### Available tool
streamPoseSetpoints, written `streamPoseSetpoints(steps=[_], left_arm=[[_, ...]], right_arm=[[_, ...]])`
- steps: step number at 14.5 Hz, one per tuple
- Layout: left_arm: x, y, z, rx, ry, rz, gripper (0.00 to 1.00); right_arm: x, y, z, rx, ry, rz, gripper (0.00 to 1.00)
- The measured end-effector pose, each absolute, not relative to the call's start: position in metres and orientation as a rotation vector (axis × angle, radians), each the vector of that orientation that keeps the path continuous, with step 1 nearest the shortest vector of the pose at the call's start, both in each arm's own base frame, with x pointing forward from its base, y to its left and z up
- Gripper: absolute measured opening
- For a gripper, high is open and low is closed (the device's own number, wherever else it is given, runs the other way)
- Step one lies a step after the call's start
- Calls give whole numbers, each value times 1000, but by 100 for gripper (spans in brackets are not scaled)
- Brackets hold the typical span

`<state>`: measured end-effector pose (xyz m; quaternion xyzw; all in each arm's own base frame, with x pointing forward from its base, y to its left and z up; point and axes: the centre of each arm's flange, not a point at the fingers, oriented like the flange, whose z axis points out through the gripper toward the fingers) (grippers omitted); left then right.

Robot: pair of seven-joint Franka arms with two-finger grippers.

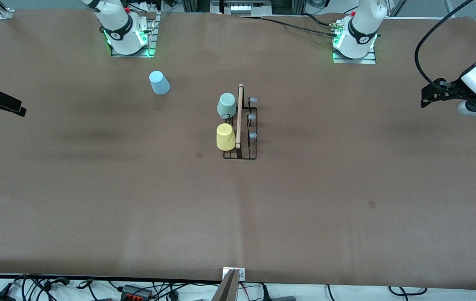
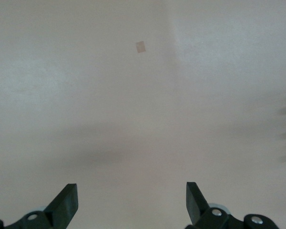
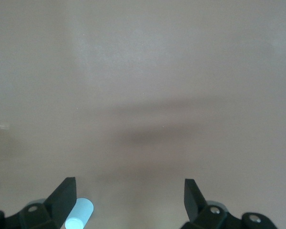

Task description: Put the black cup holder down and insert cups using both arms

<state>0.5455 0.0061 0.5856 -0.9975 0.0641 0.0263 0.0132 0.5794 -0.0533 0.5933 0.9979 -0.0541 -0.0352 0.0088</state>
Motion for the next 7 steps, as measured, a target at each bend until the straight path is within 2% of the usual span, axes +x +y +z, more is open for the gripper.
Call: streamPoseSetpoints(steps=[7], left_arm=[[544, 27, 585, -3113, 104, 90, 100]], right_arm=[[578, -55, 596, 3117, -150, -107, 100]])
